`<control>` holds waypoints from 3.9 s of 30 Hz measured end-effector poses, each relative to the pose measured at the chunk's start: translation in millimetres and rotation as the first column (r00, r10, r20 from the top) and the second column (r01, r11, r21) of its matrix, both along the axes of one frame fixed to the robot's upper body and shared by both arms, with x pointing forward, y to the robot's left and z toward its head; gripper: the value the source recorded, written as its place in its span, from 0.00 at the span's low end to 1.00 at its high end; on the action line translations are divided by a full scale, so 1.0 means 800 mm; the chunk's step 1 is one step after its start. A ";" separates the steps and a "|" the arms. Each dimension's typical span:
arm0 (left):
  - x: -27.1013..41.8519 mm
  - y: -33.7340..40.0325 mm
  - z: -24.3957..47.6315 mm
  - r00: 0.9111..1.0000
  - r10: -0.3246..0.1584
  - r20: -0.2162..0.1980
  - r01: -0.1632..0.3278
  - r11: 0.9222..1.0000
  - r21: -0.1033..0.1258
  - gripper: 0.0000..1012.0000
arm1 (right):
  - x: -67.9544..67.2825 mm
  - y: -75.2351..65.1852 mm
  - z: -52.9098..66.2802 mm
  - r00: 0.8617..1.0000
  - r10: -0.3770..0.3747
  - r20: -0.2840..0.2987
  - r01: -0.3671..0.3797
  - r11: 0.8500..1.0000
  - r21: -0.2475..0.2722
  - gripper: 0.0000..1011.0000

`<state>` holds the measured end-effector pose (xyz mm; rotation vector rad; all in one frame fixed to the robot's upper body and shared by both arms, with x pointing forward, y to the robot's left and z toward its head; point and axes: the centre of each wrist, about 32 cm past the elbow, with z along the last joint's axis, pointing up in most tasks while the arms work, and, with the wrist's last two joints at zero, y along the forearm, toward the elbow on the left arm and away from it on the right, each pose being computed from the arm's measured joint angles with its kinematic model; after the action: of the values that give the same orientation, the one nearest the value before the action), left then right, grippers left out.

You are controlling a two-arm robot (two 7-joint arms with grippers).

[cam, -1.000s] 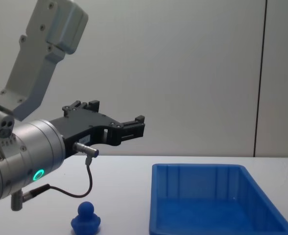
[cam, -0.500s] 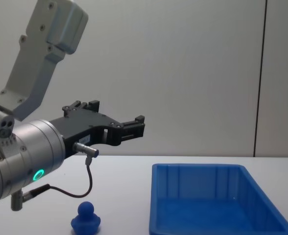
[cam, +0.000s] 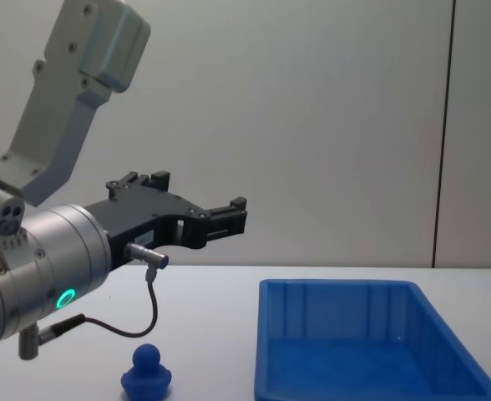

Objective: Pick up the two dolls from the table and place them into the box.

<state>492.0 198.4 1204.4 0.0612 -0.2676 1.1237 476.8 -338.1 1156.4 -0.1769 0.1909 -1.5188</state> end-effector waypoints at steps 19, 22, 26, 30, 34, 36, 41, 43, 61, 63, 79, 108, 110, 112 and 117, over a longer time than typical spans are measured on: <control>0.0000 0.0000 0.0000 1.000 0.000 0.000 0.000 1.000 0.000 0.99 | 0.006 0.042 0.056 0.959 0.188 0.212 -0.186 0.982 -0.028 0.34; 0.0000 0.0000 0.0000 1.000 0.000 0.000 0.000 1.000 0.000 0.99 | 0.008 0.052 0.063 0.946 0.231 0.227 -0.230 0.973 -0.034 0.34; 0.0000 0.0000 0.0000 1.000 0.000 0.000 0.000 1.000 0.000 0.99 | 0.011 0.067 0.069 0.929 0.284 0.236 -0.282 0.958 -0.040 0.34; 0.0000 0.0000 0.0000 1.000 0.000 0.000 0.000 1.000 0.000 0.99 | 0.014 0.083 0.073 0.910 0.341 0.235 -0.339 0.940 -0.049 0.34; 0.0000 0.0000 0.0000 1.000 0.000 0.000 0.000 1.000 0.000 0.99 | 0.017 0.100 0.075 0.892 0.391 0.227 -0.389 0.920 -0.054 0.34; 0.0000 0.0000 0.0000 1.000 0.000 0.000 0.000 1.000 0.000 0.99 | 0.019 0.111 0.075 0.879 0.427 0.210 -0.424 0.904 -0.063 0.34; 0.0000 0.0000 0.0000 1.000 0.000 0.000 0.000 1.000 0.000 0.99 | 0.024 0.131 0.070 0.860 0.480 0.173 -0.476 0.877 -0.069 0.34; 0.0000 0.0000 0.0000 1.000 0.000 0.000 0.000 1.000 0.000 0.99 | 0.026 0.140 0.067 0.851 0.503 0.151 -0.497 0.864 -0.073 0.34; 0.0000 0.0000 0.0000 1.000 0.000 0.000 0.000 1.000 0.000 0.99 | 0.030 0.169 0.055 0.820 0.565 0.093 -0.556 0.824 -0.107 0.75; 0.0000 0.0000 0.0000 1.000 0.000 0.000 0.000 1.000 0.000 0.99 | 0.029 0.168 0.056 0.823 0.559 0.103 -0.549 0.828 -0.112 0.79; 0.0000 0.0000 0.0000 1.000 0.000 0.000 0.000 1.000 0.000 0.99 | 0.011 0.134 0.058 0.894 0.414 0.170 -0.403 0.910 -0.095 0.99; 0.0000 0.0000 0.0000 1.000 0.000 0.000 0.000 1.000 0.000 0.99 | -0.028 0.062 0.002 0.984 0.176 -0.017 -0.177 0.980 -0.089 0.99; 0.0000 0.0000 0.0000 1.000 0.000 0.000 0.000 1.000 0.000 0.99 | -0.028 0.062 -0.002 0.984 0.174 -0.028 -0.176 0.981 -0.087 0.99; 0.0000 0.0000 0.0000 1.000 0.000 0.000 0.000 1.000 0.000 0.99 | -0.028 0.063 -0.007 0.984 0.172 -0.040 -0.175 0.981 -0.085 0.99; 0.0000 0.0000 0.0000 1.000 0.000 0.000 0.000 1.000 0.000 0.99 | -0.027 0.065 -0.014 0.984 0.171 -0.058 -0.175 0.981 -0.082 0.99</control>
<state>492.0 198.4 1204.4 0.0611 -0.2676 1.1236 455.5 -286.0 1144.8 -0.2942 0.1455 -1.3510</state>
